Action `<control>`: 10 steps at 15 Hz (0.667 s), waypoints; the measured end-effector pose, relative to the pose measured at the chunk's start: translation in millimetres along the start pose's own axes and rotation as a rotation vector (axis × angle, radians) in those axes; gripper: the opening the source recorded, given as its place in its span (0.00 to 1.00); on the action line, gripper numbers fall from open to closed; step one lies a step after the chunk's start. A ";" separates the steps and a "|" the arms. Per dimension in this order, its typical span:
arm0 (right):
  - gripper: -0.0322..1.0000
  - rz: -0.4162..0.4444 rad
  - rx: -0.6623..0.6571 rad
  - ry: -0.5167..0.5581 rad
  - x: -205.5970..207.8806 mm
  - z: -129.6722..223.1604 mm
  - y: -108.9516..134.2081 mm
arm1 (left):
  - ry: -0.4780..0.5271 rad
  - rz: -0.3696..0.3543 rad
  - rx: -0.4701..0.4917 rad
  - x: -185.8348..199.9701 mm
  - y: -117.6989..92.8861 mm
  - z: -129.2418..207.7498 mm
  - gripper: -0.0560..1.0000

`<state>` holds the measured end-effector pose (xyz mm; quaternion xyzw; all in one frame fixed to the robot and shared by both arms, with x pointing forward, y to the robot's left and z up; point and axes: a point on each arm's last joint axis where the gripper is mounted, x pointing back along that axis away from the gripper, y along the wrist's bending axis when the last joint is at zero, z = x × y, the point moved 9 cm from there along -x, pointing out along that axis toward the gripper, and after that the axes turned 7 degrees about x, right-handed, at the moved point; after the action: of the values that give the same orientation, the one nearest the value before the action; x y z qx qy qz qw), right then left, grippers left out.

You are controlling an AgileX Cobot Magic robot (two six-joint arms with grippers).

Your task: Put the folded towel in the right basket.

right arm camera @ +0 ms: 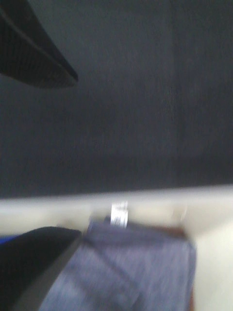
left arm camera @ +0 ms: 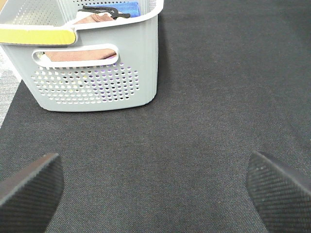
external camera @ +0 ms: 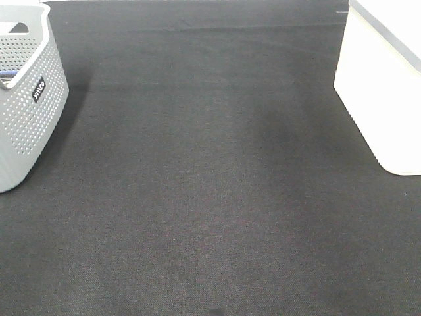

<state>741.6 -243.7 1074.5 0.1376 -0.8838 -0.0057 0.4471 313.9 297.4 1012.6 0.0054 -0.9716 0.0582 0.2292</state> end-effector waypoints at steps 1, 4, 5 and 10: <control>0.75 -0.021 0.037 -0.012 5.9 -2.9 21.8 | 0.000 0.000 0.000 0.0 0.0 0.0 0.97; 0.75 -0.034 0.115 -0.042 26.7 -5.9 62.4 | 0.000 0.000 0.000 0.0 0.0 0.0 0.97; 0.75 -0.034 0.125 -0.039 33.4 -2.0 67.2 | 0.000 0.000 0.000 0.0 0.0 0.0 0.97; 0.75 0.007 0.118 0.102 66.2 74.6 63.0 | 0.000 0.000 0.000 0.0 0.0 0.0 0.97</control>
<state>630.3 -207.9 1090.3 0.1608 -0.8591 0.0552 0.4827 313.9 297.4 1012.6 0.0054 -0.9716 0.0582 0.2292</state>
